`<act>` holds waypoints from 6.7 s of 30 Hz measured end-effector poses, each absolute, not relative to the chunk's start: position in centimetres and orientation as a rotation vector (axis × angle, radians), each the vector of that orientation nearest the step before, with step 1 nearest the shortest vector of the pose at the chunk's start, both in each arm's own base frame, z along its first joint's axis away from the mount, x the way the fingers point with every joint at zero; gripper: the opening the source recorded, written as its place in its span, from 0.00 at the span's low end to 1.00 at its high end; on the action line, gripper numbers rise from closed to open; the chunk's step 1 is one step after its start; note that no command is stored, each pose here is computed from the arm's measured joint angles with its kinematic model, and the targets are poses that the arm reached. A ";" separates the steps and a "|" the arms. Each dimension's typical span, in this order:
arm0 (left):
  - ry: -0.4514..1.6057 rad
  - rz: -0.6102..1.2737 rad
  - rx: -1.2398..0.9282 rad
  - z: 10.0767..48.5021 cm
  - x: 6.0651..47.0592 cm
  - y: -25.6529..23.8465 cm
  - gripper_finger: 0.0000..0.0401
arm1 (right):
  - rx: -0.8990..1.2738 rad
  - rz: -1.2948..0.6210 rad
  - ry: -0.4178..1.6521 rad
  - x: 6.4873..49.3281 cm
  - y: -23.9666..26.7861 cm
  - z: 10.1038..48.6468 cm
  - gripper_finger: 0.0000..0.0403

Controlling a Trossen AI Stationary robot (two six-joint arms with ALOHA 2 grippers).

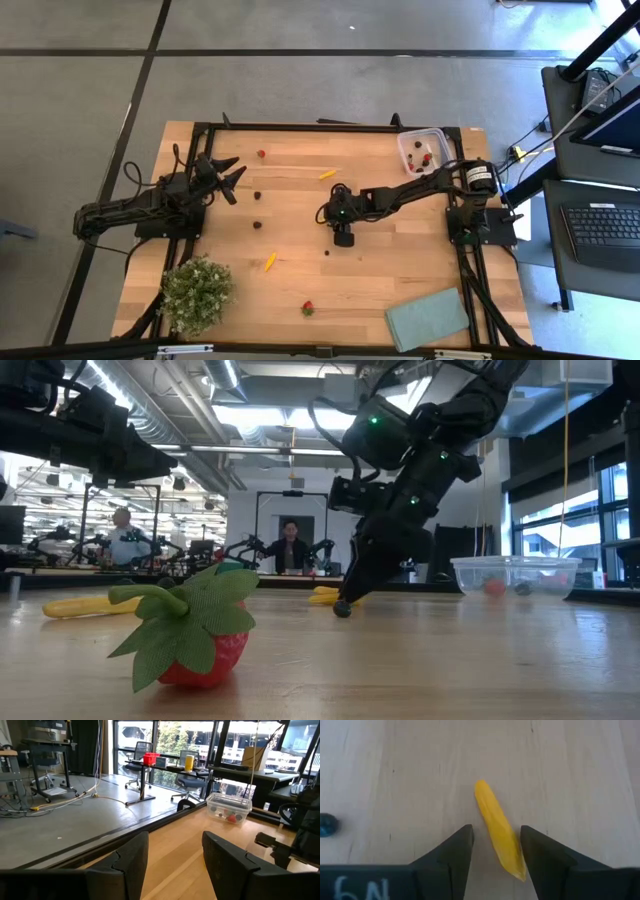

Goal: Pick and placing Produce into tupperware
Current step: Put the yellow corn into the transparent bin

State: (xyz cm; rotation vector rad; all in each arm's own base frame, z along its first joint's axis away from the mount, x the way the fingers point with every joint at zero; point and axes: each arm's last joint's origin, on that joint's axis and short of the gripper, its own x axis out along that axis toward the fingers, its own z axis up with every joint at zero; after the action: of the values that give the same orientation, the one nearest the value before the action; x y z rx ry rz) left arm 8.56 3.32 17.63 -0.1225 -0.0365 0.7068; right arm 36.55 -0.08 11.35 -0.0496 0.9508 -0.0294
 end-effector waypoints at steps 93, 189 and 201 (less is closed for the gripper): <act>-0.015 0.711 -0.115 17.4 8.5 3.3 0.45 | 0.374 -0.377 0.407 20.7 -13.5 22.4 0.59; -0.022 0.701 -0.144 17.4 8.6 3.3 0.45 | -0.257 0.169 1.400 40.8 -16.7 14.2 0.02; -0.020 0.701 -0.140 17.4 8.6 3.3 0.45 | 0.103 0.024 1.386 38.9 -17.9 20.5 0.01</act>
State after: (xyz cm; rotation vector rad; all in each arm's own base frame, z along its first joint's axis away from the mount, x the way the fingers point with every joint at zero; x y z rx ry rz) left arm 8.57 3.30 17.42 -0.1398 -0.0201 0.7008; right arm 38.89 -17.87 20.52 0.1028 1.3863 0.0235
